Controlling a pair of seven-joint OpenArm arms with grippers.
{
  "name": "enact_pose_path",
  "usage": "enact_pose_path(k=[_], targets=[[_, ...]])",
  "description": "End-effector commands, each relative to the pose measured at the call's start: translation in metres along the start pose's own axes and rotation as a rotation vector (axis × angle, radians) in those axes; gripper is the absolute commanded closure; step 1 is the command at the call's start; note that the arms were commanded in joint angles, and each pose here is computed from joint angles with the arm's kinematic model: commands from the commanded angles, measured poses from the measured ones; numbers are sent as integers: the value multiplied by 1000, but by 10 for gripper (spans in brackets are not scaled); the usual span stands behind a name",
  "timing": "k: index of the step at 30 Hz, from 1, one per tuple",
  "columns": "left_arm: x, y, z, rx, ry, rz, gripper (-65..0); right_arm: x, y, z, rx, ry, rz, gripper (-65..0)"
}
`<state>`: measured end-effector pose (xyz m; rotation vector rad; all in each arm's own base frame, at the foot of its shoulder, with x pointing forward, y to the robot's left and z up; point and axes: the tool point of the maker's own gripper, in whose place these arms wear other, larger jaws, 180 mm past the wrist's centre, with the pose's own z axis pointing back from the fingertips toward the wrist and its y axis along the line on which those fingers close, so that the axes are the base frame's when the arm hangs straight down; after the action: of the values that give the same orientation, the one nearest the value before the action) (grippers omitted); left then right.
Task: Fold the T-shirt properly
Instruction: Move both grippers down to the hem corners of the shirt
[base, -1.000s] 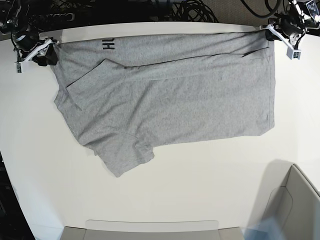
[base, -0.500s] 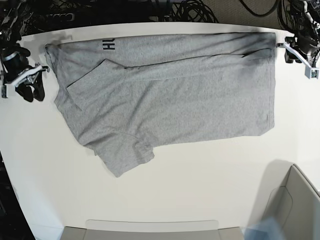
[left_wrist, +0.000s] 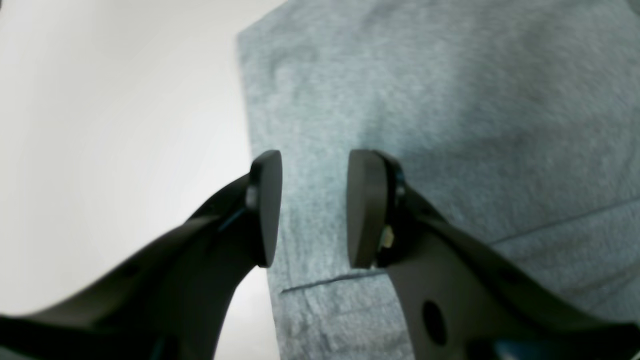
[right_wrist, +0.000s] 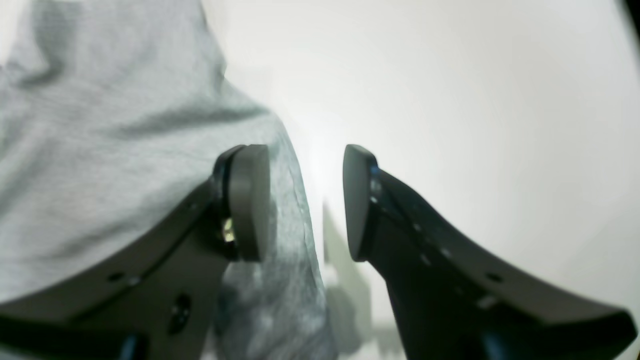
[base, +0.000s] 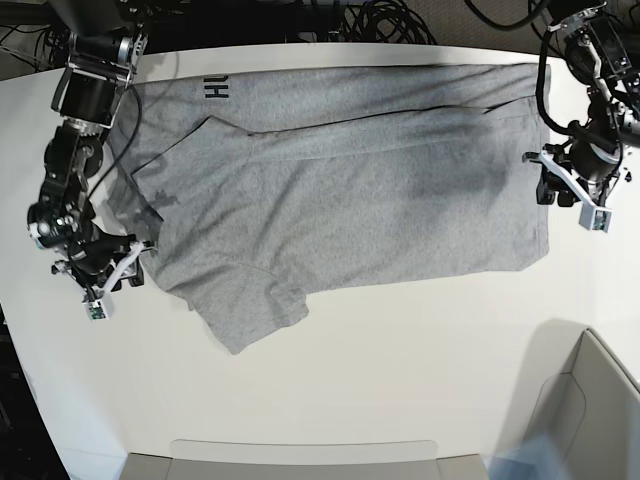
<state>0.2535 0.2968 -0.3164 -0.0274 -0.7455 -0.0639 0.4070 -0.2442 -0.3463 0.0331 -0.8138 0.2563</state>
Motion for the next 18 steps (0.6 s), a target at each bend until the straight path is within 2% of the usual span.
enact_pose_path(k=[1,4,10,14,18], targets=[[10,-3,2,-6,-27,-25,-215,25,-6,-1,7,-73,-7,-242],[9,-8,-1,-21,-20,-31,-215,15,2,-22,51,-59,-41,-242],[8,-6,0,-15,-20,-27,-215,-38,16,-44,104,51,-100,-242],[9,-6,0,-15,-21,-27,-215,-81,23,-37,105,116,-102,-242],[9,-5,0,-15,-20,-26,-215,-112,36,-17,106,168,-56,-242]])
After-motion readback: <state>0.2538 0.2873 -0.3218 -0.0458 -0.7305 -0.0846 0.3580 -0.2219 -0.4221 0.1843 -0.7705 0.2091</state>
